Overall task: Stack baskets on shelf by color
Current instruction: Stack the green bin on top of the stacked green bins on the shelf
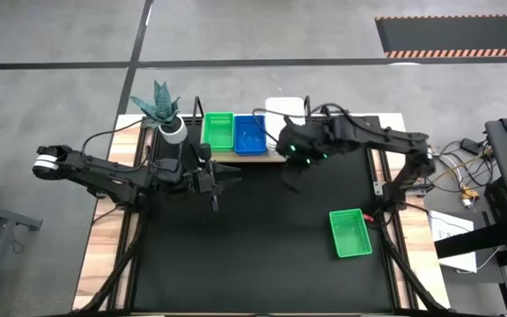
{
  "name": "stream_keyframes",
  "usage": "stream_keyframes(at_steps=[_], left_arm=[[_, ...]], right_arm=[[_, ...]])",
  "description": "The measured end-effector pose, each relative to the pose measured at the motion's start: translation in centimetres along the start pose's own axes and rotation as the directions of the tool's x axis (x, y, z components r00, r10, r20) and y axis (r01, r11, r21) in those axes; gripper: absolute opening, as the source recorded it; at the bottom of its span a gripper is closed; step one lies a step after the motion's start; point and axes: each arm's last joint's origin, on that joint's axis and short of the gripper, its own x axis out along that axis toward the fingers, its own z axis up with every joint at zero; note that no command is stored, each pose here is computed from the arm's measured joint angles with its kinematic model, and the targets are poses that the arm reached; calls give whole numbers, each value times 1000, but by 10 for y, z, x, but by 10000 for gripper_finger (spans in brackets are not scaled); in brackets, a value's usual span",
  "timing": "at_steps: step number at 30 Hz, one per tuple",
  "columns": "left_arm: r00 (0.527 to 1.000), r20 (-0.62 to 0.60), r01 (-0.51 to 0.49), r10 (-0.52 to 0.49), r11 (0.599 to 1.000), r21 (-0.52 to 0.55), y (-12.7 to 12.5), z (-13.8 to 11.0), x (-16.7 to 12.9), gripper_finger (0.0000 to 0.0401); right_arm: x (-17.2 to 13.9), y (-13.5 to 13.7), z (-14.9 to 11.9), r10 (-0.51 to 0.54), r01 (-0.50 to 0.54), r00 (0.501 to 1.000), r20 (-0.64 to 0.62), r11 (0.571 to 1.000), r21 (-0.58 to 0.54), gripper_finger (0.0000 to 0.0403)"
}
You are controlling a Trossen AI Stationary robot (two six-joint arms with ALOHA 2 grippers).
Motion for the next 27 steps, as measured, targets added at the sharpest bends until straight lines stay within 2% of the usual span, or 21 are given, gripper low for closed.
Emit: stream_keyframes(at_steps=[9, 12, 15, 18, 22, 27], left_arm=[[1000, 11, -4, 4, 1000, -30, 1, 1, 0, 105], [1000, 14, -6, 7, 999, -32, 1, 2, 0, 105], [1000, 15, -7, 7, 999, -34, 1, 2, 0, 105], [1000, 20, -9, 10, 999, -36, 1, 2, 0, 105], [1000, 25, -12, 14, 998, -54, 2, 3, 0, 105], [999, 32, -16, 18, 998, -66, 2, 3, 0, 105]], right_arm=[[15, 40, -65, 77, -78, 995, 66, 997, 21, 34], [24, 49, -94, 85, -86, 996, 16, 991, 98, 34], [35, 53, -123, 54, -39, 997, -53, 966, 255, 34], [48, 57, -150, 17, 25, 993, -116, 936, 352, 34], [68, 66, -185, -21, 113, 976, -216, 898, 424, 41], [84, 72, -214, -43, 199, 946, -320, 859, 472, 78]])
